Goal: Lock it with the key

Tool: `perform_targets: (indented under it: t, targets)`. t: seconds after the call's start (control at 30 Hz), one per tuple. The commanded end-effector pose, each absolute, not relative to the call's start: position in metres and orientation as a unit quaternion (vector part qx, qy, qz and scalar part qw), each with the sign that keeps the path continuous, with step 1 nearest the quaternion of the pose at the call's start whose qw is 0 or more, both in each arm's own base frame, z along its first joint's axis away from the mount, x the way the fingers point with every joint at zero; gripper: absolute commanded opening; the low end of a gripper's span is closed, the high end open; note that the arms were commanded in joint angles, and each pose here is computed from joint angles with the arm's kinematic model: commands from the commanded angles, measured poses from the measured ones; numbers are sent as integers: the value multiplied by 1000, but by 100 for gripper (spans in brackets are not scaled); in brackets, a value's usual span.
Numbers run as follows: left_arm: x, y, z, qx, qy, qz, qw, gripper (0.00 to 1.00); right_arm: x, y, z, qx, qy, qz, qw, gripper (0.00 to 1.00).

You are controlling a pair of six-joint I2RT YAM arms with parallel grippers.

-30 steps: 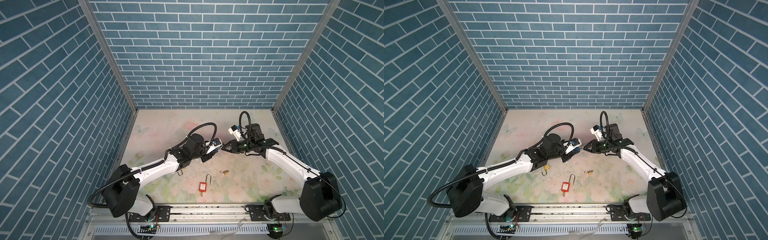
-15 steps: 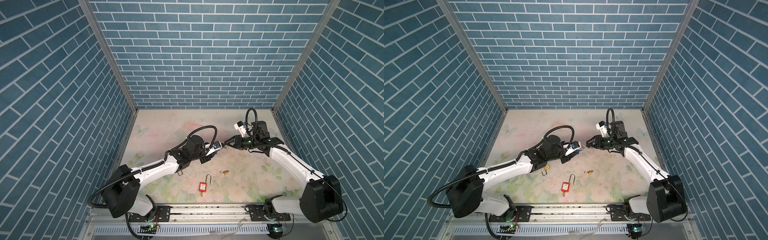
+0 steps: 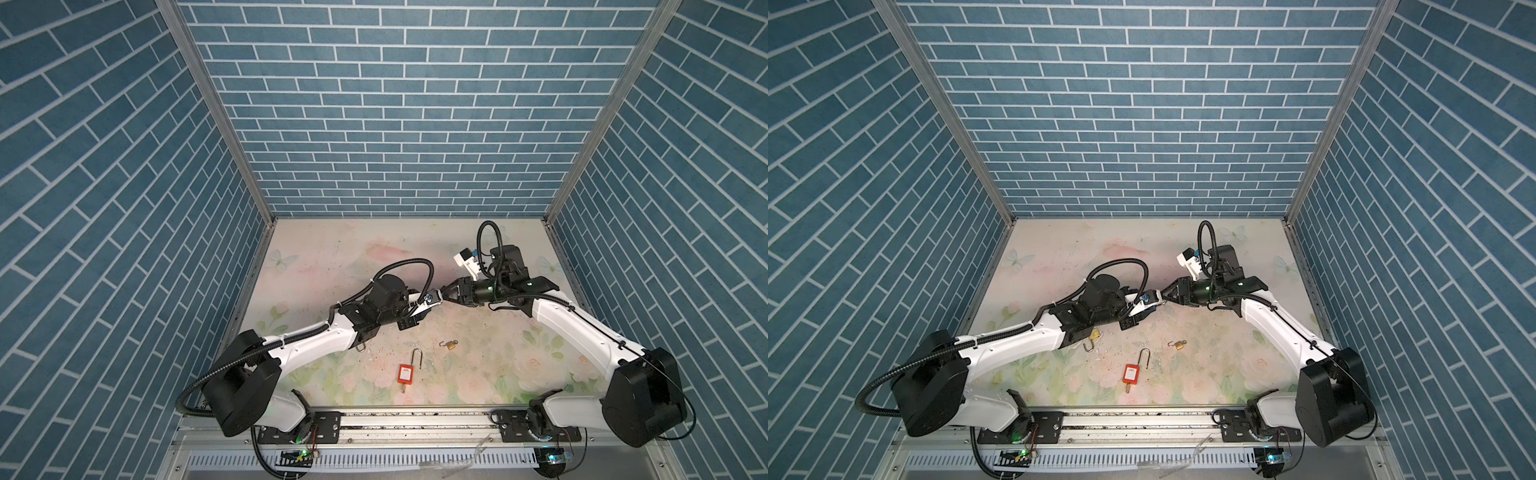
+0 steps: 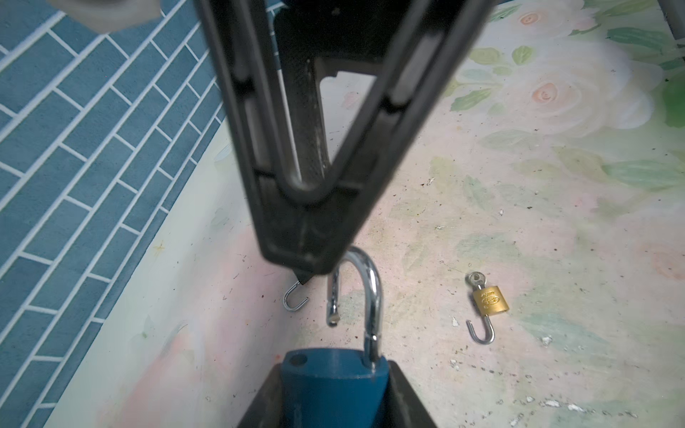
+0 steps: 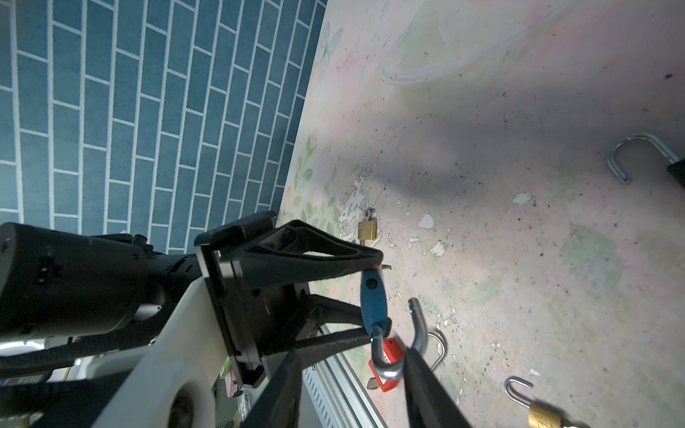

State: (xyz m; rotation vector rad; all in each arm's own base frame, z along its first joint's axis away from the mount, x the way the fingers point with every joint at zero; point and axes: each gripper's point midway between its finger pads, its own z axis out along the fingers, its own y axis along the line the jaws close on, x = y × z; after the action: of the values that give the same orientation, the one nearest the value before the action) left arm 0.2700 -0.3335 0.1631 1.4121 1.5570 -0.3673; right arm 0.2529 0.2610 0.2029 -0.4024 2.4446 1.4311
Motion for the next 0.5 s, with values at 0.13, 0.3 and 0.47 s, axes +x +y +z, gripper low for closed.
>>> perform_targets:
  t: [0.13, 0.3, 0.47]
  targets:
    - [274, -335, 190, 569, 616, -143, 526, 0, 252, 264, 184, -131, 858, 481, 123, 44]
    - [271, -337, 187, 573, 615, -148, 521, 0, 256, 265, 185, -131, 859, 478, 130, 29]
    - [270, -337, 184, 575, 616, -150, 517, 0, 261, 266, 188, -134, 858, 476, 138, 15]
